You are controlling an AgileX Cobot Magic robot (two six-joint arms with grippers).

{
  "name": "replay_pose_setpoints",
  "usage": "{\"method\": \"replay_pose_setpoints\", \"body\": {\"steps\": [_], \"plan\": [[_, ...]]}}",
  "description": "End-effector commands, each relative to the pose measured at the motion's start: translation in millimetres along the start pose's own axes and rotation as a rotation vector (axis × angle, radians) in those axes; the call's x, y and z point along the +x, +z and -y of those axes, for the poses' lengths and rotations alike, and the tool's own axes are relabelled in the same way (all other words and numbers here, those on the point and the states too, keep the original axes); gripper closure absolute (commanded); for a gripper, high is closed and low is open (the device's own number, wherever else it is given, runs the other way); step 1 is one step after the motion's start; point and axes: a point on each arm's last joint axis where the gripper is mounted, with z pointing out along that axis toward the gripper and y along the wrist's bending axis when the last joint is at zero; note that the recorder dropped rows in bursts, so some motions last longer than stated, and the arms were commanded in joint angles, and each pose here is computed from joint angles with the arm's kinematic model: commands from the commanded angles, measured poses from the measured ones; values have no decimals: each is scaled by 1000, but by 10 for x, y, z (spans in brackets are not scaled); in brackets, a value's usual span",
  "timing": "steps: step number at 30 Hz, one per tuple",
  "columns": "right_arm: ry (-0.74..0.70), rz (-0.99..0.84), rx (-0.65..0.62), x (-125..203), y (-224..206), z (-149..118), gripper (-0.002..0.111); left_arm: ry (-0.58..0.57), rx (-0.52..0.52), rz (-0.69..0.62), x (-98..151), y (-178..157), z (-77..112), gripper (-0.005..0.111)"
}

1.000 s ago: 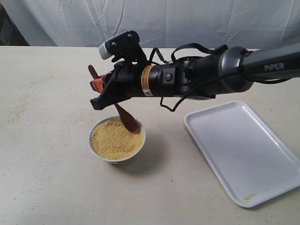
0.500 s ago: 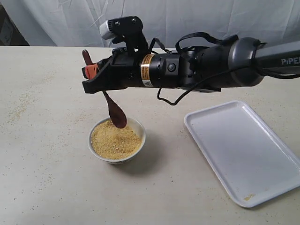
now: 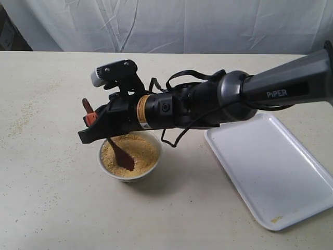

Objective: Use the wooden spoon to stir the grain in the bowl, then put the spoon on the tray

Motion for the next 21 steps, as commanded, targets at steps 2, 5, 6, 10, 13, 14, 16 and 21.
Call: {"method": "replay_pose_setpoints", "body": {"steps": [2, 5, 6, 10, 13, 14, 16, 21], "plan": [[-56, 39, 43, -189, -139, 19, 106, -4, 0, 5, 7, -1, 0, 107], [-156, 90, 43, -374, -263, -50, 106, -4, 0, 5, 7, -1, 0, 107], [-194, 98, 60, -431, -294, -53, 106, -4, 0, 5, 7, -1, 0, 107], [-257, 81, 122, -507, -309, -12, 106, -4, 0, 5, 7, -1, 0, 107], [-246, 37, 141, -397, -227, 50, 106, -4, 0, 5, 7, -1, 0, 107], [-236, 18, 142, -330, -177, 78, 106, -4, 0, 5, 7, -1, 0, 107], [-198, -26, 142, -168, -62, 142, 106, -4, 0, 5, 7, -1, 0, 107], [-69, 8, 59, -90, 31, 109, 106, -4, 0, 5, 7, -1, 0, 107]]}}
